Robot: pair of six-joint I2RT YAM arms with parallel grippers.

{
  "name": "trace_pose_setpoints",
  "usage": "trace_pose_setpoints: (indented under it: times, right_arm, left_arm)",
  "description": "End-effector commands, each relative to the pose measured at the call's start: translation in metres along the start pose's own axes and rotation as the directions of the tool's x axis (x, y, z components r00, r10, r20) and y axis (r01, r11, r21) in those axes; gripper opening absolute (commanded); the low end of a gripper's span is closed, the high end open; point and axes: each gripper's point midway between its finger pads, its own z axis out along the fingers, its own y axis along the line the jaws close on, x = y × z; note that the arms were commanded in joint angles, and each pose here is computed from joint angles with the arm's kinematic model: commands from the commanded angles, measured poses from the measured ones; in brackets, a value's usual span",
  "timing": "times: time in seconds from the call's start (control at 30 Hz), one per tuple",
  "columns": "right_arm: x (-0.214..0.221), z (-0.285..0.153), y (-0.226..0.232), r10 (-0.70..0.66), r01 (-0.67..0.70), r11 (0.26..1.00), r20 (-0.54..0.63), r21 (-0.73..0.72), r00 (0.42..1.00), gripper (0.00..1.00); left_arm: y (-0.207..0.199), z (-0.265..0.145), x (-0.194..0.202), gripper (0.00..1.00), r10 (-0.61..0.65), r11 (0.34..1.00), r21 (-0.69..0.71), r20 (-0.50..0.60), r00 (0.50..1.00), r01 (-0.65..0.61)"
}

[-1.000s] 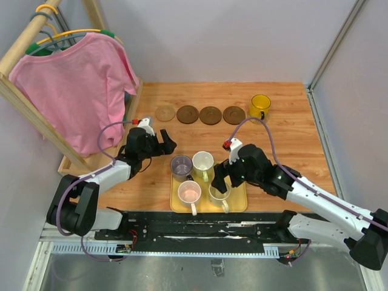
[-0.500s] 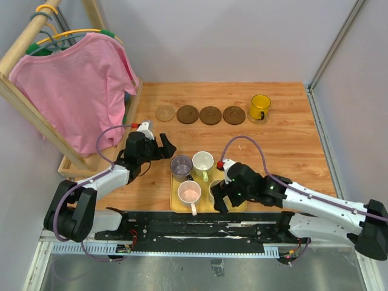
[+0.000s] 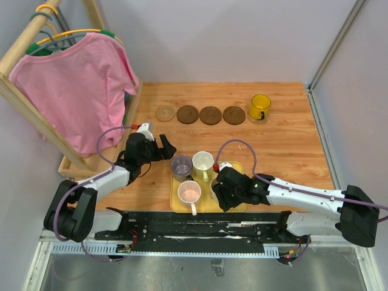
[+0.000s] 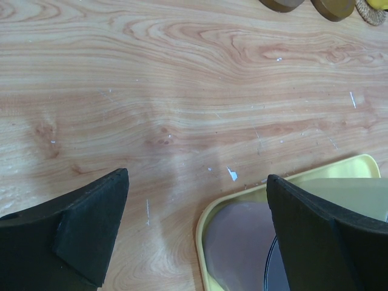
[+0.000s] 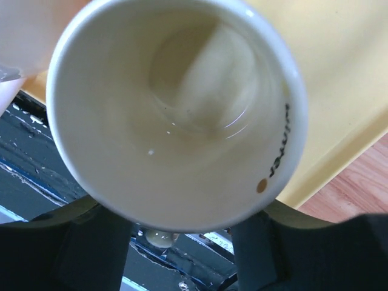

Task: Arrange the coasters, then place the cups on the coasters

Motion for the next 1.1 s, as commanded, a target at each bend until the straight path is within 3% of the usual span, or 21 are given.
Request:
trace_pose_setpoints:
  times: [0.0, 0.2, 0.4, 0.67, 1.07]
  right_arm:
    - [0.003, 0.005, -0.012, 0.025, -0.026, 0.997, 0.013, 0.078, 1.000, 0.55]
    - [0.008, 0.007, -0.014, 0.027, -0.028, 0.996, 0.003, 0.087, 1.000, 0.42]
    - [0.010, 0.008, -0.016, 0.029, -0.030, 0.994, 0.007, 0.106, 1.000, 0.38]
    - [0.005, 0.007, -0.019, 0.030, -0.035, 0.992, 0.044, 0.122, 0.999, 0.38]
    - [-0.003, 0.007, -0.021, 0.051, -0.065, 0.991, 0.118, 0.119, 0.992, 0.31]
  left_arm:
    - [-0.006, 0.001, -0.002, 1.00, 0.006, 0.999, 0.031, 0.020, 1.000, -0.007]
    - [-0.005, 0.001, 0.002, 1.00, -0.001, 1.000, 0.029, 0.013, 1.000, 0.001]
    - [-0.005, 0.001, 0.004, 1.00, -0.003, 0.999, 0.034, 0.011, 1.000, 0.003]
    - [-0.005, 0.001, 0.005, 1.00, -0.004, 0.999, 0.036, 0.007, 1.000, 0.003]
    - [-0.003, 0.001, 0.008, 1.00, -0.002, 1.000, 0.030, -0.001, 1.000, 0.002]
